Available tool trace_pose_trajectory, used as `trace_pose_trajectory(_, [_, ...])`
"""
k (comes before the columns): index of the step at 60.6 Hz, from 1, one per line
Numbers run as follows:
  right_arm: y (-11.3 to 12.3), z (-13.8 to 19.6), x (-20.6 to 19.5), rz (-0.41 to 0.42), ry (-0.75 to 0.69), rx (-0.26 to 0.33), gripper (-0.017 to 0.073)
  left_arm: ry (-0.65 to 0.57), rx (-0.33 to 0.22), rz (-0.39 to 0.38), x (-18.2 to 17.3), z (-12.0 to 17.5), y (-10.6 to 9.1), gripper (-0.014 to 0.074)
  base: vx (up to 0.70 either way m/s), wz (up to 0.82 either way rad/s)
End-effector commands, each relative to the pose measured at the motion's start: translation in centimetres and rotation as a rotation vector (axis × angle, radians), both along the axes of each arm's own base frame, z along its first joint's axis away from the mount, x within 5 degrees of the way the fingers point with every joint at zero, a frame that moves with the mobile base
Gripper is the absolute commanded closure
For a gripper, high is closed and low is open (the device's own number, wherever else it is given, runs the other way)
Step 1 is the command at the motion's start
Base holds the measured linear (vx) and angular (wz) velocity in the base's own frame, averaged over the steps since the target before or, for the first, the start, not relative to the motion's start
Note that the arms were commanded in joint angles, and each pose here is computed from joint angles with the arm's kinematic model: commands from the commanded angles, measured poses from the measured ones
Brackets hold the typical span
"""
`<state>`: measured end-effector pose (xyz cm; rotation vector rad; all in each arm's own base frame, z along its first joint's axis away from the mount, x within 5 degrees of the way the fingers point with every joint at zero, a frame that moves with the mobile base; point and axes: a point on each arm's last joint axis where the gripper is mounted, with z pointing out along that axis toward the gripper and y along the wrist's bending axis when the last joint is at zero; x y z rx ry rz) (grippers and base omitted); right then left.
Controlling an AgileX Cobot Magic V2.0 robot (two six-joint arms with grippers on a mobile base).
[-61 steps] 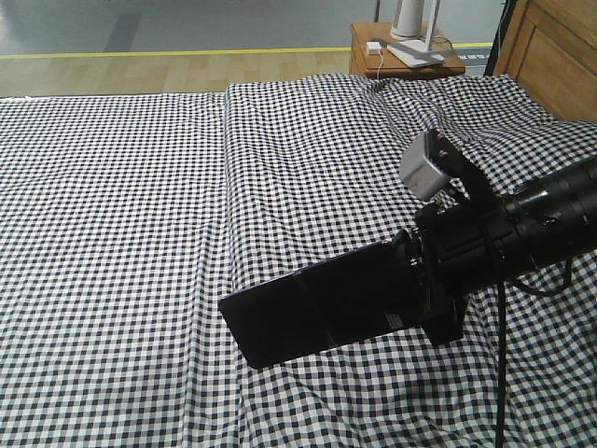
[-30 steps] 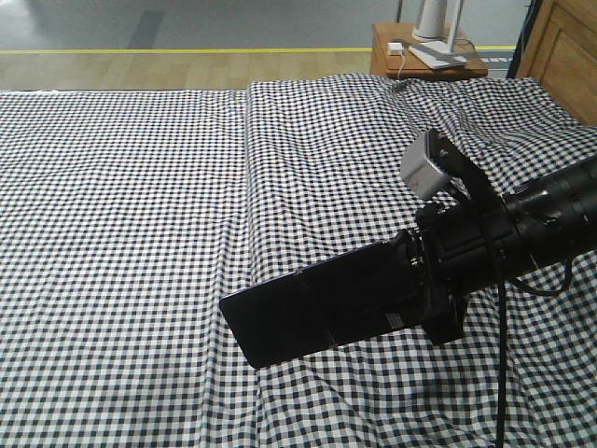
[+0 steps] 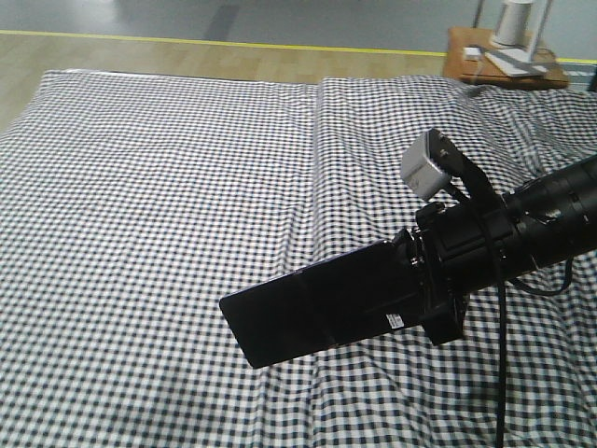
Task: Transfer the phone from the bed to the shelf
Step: 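Drive away from the bed holding the phone in the right gripper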
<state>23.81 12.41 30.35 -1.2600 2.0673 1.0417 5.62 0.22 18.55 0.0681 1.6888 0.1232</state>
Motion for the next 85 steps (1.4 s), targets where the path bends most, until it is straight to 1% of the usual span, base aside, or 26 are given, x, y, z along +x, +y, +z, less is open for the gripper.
trace_pose_trajectory(1, [0.28, 2.14, -1.01, 0.044, -0.001, 0.095, 0.0561, -0.108, -0.010, 0.003, -0.13, 1.48, 0.01, 0.0592, -0.10, 0.39])
trace_pose_trajectory(53, [0.28, 2.14, -1.01, 0.044, -0.001, 0.095, 0.0561, -0.108, -0.010, 0.003, -0.13, 1.48, 0.01, 0.0592, -0.12, 0.45])
trace_pose_trajectory(85, [0.28, 2.14, -1.01, 0.045, -0.002, 0.095, 0.0561, -0.108, -0.010, 0.003, -0.13, 1.48, 0.01, 0.0592, -0.16, 0.61])
